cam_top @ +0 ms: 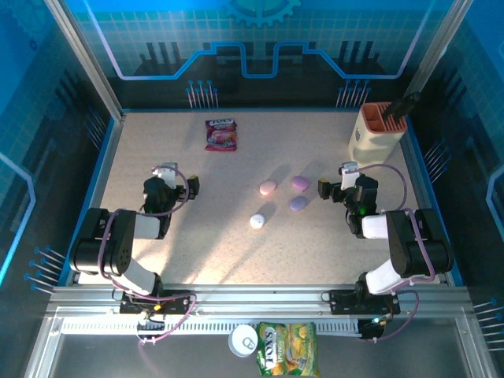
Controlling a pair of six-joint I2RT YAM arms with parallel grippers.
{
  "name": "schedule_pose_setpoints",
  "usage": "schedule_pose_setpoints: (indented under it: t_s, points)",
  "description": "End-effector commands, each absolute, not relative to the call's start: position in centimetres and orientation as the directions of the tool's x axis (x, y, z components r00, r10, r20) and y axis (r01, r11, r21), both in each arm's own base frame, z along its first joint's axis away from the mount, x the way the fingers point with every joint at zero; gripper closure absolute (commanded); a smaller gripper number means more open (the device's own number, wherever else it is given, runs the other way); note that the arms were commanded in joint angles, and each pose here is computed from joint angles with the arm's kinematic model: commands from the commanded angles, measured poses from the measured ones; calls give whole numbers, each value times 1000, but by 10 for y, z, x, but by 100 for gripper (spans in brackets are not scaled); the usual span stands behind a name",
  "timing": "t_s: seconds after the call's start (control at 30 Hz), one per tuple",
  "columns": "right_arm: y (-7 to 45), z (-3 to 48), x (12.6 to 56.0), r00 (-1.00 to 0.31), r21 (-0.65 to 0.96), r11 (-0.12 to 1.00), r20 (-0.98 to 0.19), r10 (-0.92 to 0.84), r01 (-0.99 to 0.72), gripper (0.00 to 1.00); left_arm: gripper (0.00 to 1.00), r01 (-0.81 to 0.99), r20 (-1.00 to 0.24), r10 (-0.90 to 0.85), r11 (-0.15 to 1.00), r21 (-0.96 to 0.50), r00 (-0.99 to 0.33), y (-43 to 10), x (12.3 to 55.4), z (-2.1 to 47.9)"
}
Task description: Insert the wireless bluetooth earbuds into the charging case
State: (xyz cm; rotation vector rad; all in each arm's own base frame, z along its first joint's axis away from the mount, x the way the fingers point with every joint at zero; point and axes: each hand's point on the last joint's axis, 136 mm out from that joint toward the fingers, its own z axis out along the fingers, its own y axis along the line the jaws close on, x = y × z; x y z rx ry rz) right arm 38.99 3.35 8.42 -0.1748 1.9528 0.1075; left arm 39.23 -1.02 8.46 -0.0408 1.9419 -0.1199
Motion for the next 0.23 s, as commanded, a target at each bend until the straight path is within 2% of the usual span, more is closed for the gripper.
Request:
schedule_pose_setpoints:
  t_s: [0.0, 0.2]
  points:
    - [36, 98, 398, -321, -33, 983, -943, -90, -178, 0, 1, 34, -941, -80, 995, -96, -328, -10, 399, 96]
    - [36, 98, 398, -323, -33, 983, -942, -90, -179, 0, 1, 22, -941, -83, 995, -95, -329, -9, 399, 96]
